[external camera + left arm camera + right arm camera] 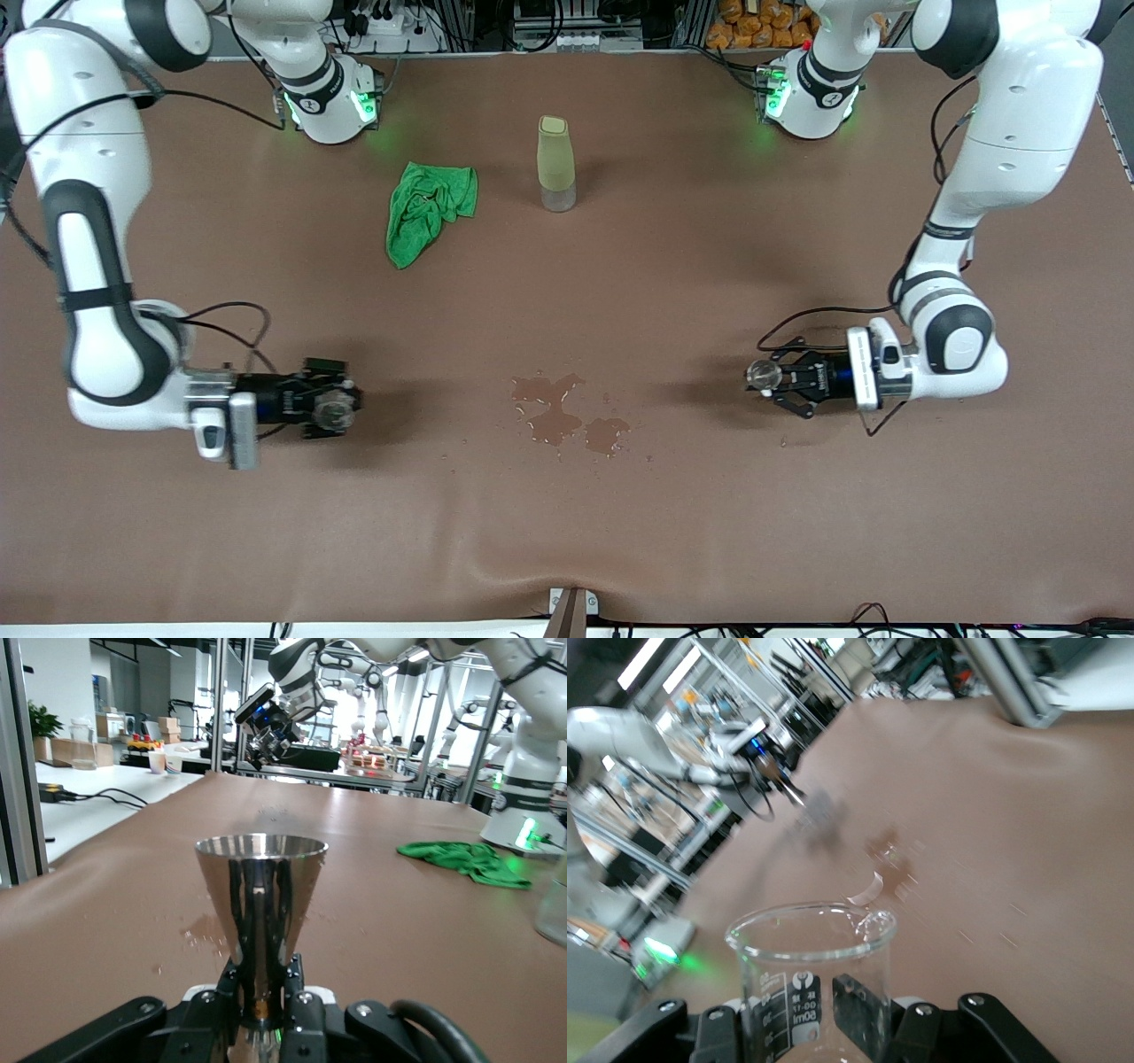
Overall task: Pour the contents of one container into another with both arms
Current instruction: 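Turn the beaker upright with the right gripper while the left gripper draws back, then lower the beaker with the right gripper while the left gripper lowers the jigger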
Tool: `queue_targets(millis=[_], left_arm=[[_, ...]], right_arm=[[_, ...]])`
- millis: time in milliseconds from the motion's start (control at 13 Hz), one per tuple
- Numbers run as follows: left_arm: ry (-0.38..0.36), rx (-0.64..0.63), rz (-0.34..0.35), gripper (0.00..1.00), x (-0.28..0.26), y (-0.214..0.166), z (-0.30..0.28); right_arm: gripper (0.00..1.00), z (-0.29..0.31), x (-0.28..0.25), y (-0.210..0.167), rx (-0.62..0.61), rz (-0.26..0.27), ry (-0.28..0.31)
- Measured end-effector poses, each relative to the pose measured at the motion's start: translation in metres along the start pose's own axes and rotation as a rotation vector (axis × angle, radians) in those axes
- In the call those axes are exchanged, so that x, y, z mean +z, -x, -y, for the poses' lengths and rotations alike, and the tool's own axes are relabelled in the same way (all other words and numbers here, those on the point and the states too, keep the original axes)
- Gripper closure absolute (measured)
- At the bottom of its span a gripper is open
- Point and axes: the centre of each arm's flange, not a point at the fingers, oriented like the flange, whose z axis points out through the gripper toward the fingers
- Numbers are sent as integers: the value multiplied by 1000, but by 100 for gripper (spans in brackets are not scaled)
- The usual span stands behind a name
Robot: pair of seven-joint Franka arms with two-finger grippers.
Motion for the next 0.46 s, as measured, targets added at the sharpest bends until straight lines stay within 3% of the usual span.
queue_targets(millis=[231,463], left_arm=[[24,26,13,79,-33,22,-12],[44,34,18,79,-64,48,-24]], right_arm=[[85,-26,-79,56,-93,-7,82],[85,-54,-120,120,-160,-44,137]])
